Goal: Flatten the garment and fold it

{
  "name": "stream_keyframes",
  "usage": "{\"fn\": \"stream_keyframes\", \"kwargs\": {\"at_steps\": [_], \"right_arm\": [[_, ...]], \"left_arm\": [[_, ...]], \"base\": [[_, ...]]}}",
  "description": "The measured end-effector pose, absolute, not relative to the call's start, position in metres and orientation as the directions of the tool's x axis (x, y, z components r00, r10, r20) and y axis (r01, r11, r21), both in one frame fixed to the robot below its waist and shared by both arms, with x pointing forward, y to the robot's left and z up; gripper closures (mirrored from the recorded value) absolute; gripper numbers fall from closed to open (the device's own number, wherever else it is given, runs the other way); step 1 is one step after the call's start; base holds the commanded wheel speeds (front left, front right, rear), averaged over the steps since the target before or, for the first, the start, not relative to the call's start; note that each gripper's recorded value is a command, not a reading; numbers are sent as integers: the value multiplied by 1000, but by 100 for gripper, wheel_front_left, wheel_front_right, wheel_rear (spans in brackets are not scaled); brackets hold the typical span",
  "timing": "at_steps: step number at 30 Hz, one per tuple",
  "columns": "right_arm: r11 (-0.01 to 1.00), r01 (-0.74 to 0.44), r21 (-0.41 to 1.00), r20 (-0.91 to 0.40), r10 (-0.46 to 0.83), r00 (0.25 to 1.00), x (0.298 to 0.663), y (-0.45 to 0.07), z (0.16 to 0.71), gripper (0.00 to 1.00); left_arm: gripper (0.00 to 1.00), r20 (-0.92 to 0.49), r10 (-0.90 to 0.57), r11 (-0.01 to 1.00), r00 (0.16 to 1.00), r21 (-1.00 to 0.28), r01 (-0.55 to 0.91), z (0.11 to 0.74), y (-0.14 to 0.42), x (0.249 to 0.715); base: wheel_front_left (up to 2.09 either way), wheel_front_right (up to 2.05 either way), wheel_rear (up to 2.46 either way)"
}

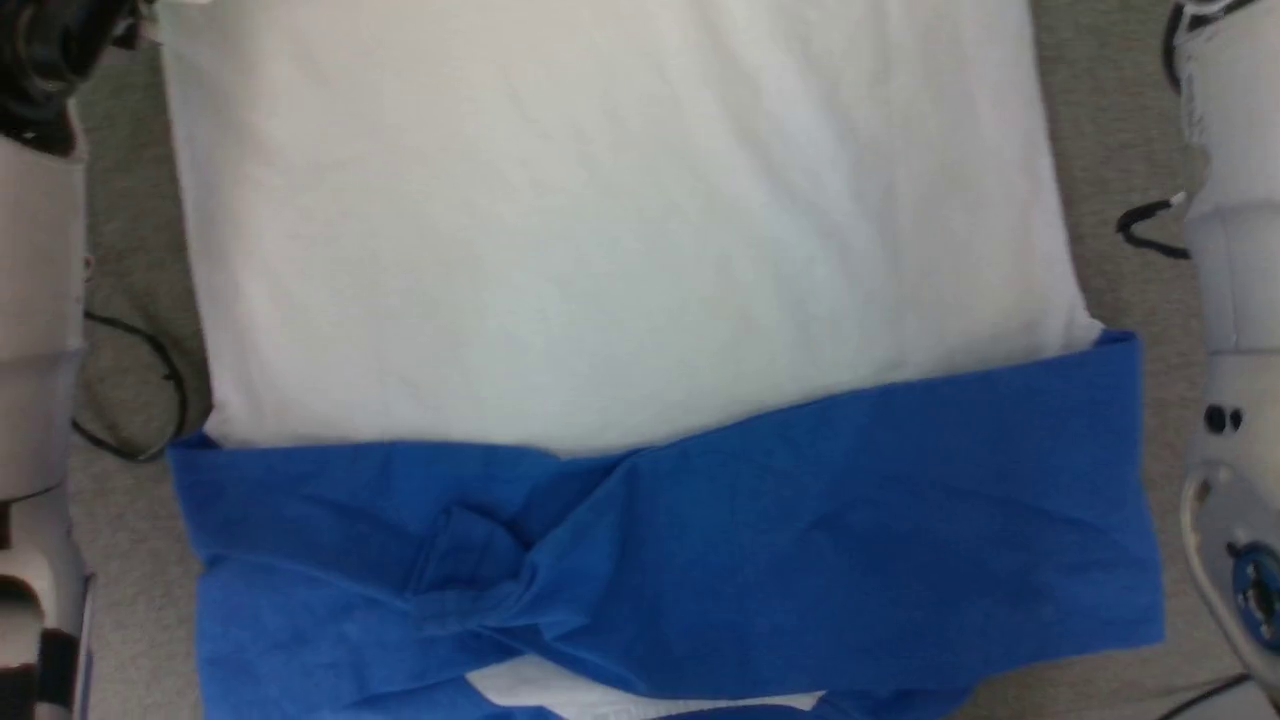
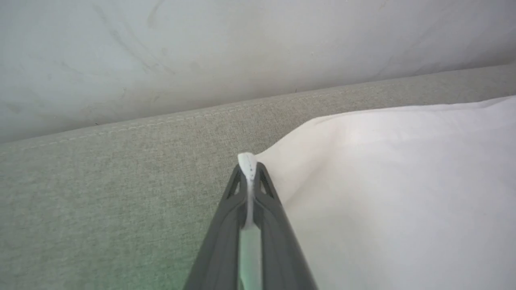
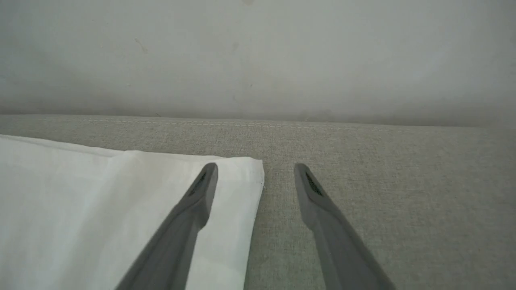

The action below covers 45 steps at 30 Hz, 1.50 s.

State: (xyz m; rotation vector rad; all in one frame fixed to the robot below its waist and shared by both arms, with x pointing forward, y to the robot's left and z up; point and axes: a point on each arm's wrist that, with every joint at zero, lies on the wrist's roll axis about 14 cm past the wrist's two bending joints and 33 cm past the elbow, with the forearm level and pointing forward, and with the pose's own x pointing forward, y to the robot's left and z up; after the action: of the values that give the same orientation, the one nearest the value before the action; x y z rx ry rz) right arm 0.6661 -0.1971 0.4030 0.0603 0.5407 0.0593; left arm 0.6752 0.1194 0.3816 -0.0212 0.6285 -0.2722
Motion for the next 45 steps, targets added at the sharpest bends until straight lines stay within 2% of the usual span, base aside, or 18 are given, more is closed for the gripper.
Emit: {"fn": "stream_keyframes", "kwargs": {"at_steps": [8,12,13,16,17,23,28,31,38,45], "right_arm": [[995,-4,97,-702,71,708,670,-187,358,0],[995,18,94,-738,57,672,674,-189,354,0],[996,21,91,-747,54,662,674,-190,353,9],[998,17,66,-771,40,636,674,-192,352,96],[998,14,53,-773,32,634,674,-193,353,100],[1000,-12,25,-697,26,716,683,-192,368,100],[998,-58,20,-556,59,829,693,-182,403,100],[996,-84,43,-475,94,875,688,-173,420,100],[986,-138,98,-357,165,919,651,-156,454,100],[973,-192,124,-334,223,916,578,-154,468,100]], "left_arm": [[100,-584,-242,967,775,-82,240,372,136,671],[100,-581,-239,968,778,-77,239,369,140,672],[100,-581,-237,968,779,-76,238,369,141,672],[100,-580,-236,968,780,-74,238,368,142,674],[100,-575,-236,968,783,-74,238,368,142,675],[100,-496,-243,967,833,-62,245,381,140,686],[100,-400,-252,966,881,-51,253,406,139,693],[100,-335,-278,960,900,-98,261,426,136,691],[100,-303,-355,933,884,-171,316,436,125,641],[100,-304,-414,907,858,-221,359,450,123,568]], "base": [[0,0,0],[0,0,0],[0,0,0],[0,0,0],[0,0,0],[0,0,0],[0,0,0],[0,0,0],[0,0,0],[0,0,0]]}}
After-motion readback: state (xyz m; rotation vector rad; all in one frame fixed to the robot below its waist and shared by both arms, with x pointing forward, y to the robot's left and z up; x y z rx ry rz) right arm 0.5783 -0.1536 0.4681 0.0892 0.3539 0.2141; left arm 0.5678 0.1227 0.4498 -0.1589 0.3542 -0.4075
